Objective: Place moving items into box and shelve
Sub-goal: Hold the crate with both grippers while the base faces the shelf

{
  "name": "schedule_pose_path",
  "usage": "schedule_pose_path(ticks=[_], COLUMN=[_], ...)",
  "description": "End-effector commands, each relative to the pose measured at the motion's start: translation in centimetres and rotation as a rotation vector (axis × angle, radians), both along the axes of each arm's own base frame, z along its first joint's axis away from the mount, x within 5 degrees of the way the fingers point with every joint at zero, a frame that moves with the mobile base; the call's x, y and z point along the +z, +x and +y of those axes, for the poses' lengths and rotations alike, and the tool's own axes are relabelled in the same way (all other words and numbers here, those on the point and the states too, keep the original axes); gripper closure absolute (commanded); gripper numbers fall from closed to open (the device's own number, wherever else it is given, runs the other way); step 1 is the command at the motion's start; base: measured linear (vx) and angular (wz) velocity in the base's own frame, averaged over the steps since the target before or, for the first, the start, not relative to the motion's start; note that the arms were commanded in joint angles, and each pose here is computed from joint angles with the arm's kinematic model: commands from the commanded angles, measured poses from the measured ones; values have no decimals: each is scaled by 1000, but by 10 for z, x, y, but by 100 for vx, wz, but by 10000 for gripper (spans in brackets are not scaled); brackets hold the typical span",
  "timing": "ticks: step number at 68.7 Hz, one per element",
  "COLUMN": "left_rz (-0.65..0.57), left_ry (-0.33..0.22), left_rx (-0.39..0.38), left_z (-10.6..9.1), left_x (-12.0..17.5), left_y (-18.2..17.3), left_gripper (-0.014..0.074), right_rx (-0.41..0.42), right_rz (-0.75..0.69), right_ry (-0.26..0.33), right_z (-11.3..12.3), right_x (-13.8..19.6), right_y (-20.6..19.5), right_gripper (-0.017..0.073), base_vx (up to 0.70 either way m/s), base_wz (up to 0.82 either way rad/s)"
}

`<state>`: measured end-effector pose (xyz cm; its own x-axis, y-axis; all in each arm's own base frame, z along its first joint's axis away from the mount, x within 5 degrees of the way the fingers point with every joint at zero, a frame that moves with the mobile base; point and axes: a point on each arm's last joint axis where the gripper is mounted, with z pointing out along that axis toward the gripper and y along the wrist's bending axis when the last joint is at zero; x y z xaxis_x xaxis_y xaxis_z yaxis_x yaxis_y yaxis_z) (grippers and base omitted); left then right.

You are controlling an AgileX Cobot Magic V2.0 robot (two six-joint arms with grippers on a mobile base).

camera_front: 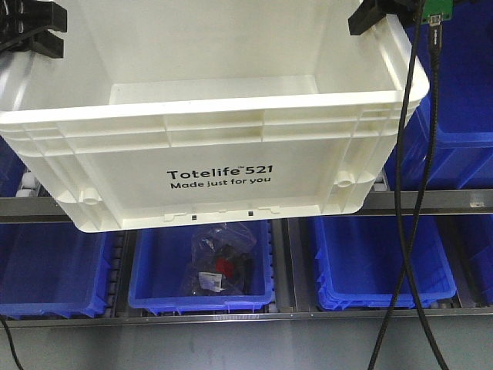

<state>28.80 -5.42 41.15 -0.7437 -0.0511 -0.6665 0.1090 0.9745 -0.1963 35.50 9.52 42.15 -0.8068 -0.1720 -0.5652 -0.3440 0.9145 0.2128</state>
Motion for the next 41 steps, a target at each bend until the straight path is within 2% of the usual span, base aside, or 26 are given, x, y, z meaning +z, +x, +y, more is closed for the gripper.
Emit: schedule_pose_path(ticks=[1, 19, 41], left_rz=[-217, -203, -198], left_ry=[-101, -98, -97], left_rx=[-29, -32, -33], left_z=[-8, -8, -8], left_x=[36, 35, 34], left_y=[-9, -10, -10], left_gripper=[610, 610, 610], right_rx=[71, 88, 81], right_rz=[-116, -109, -69], right_ry=[156, 142, 131], right_z=[10, 10, 10], right_x=[41, 39, 14], right_y=[-25, -26, -21], right_gripper=[570, 570, 570], base_vx=[0, 0, 0], base_wz=[0, 0, 0])
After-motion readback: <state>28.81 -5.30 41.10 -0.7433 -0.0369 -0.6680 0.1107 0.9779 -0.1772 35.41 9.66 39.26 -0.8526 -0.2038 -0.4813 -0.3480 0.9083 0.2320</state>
